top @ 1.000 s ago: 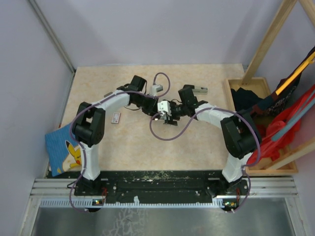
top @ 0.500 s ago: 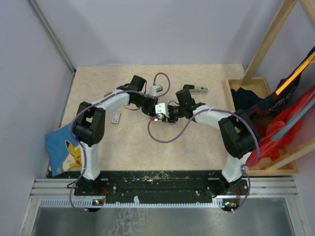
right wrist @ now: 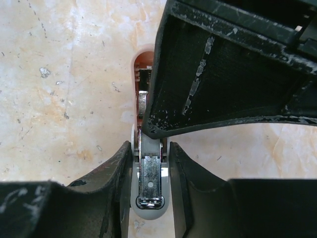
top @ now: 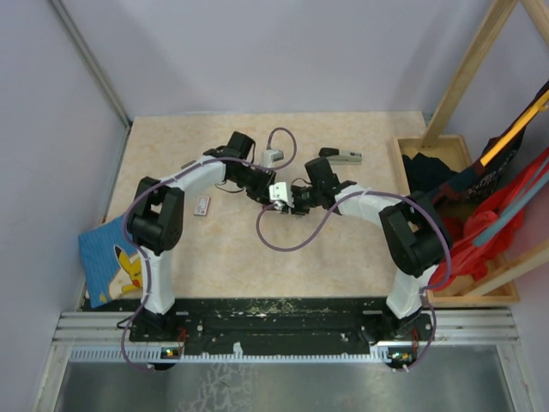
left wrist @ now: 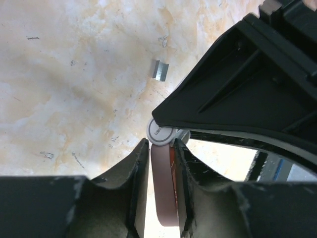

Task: Unload the staples from the stapler
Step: Place the stapler at the center of the board.

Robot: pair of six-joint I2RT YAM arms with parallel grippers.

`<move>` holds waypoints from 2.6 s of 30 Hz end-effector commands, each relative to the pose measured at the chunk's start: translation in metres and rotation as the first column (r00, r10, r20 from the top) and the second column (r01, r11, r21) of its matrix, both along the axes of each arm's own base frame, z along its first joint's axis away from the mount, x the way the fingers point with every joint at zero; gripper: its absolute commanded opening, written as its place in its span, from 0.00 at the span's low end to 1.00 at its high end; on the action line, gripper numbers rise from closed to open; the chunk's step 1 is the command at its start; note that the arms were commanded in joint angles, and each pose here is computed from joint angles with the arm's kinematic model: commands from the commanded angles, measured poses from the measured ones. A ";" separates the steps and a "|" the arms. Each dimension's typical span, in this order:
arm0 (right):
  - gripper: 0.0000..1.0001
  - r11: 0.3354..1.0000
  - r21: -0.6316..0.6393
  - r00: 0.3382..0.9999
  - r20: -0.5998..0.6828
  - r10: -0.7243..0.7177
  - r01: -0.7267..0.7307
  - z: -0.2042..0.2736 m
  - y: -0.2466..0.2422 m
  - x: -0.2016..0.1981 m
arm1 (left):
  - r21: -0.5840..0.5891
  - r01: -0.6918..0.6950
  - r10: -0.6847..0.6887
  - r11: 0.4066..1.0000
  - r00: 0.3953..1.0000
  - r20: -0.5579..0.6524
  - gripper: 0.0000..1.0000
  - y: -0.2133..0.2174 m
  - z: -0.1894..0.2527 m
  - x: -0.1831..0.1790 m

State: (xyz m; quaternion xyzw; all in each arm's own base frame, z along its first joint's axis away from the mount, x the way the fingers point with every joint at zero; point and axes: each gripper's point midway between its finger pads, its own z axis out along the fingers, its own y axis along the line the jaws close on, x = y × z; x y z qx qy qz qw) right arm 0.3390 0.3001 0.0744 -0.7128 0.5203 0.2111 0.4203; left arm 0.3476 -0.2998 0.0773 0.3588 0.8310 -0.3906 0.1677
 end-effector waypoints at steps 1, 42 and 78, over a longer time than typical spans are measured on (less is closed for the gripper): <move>0.14 0.998 0.053 0.999 0.034 0.020 -0.022 0.016 0.015 0.004 | -0.047 0.015 -0.013 0.999 0.999 0.041 0.40 0.000 0.021 0.012; 0.20 0.942 0.317 0.993 -0.090 -0.081 0.106 0.018 0.142 0.191 | -0.132 -0.337 0.361 0.932 0.894 0.265 0.99 0.233 0.089 0.007; 0.50 0.923 0.385 1.000 0.028 -0.003 -0.008 0.022 0.158 0.206 | -0.164 -0.345 0.377 0.924 0.894 0.243 0.99 0.238 0.084 0.003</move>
